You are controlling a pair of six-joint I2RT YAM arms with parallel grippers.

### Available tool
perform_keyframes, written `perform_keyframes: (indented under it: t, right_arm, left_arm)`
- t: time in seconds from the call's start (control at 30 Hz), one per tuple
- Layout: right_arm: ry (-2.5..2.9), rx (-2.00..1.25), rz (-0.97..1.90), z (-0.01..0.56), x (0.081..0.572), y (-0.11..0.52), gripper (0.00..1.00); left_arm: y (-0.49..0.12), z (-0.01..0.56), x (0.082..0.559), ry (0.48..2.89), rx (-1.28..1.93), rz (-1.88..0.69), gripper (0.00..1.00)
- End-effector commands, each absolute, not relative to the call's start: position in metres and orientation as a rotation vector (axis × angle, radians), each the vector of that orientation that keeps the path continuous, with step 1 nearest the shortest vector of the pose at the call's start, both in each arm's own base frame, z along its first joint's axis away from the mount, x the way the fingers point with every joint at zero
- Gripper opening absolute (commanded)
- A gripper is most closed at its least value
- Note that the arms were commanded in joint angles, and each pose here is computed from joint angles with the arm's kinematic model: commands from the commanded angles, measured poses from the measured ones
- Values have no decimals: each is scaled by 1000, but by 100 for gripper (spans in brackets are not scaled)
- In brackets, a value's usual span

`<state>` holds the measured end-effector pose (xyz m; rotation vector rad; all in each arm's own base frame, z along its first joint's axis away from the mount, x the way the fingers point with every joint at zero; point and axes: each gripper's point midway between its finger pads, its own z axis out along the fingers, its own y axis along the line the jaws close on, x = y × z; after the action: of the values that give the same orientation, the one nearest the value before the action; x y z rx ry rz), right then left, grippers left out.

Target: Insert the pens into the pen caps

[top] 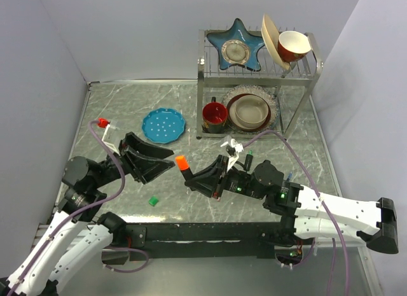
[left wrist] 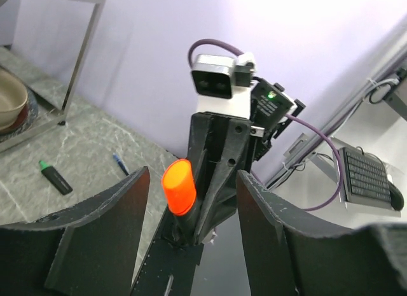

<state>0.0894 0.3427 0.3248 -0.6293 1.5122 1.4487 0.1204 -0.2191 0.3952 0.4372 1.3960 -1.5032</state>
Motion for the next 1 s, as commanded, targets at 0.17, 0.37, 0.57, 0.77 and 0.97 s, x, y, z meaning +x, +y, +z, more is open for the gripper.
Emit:
perform_keyframes:
  t: [0.17,0.37,0.57,0.77,0.97]
  right_arm:
    - [1444,-637,1533,335,80,343,0]
    - [1445,-649,1543,336,78,346,0]
    - [1461,-651,1551,334,78,350,0]
    - [1455,-652,1570,338,77,353,0]
    - [1416,-647,1622,351,73,356,0]
  left_arm:
    - [-223,395,109,1324,527,-1551,60]
    - [-227,387,111,1331,556,-1551,57]
    - [-229,385,106,1318,573,-1584,57]
    - [-228,381,101,1310,599,-1596,50]
    - [-230,363,92,1324,600,-1678,22]
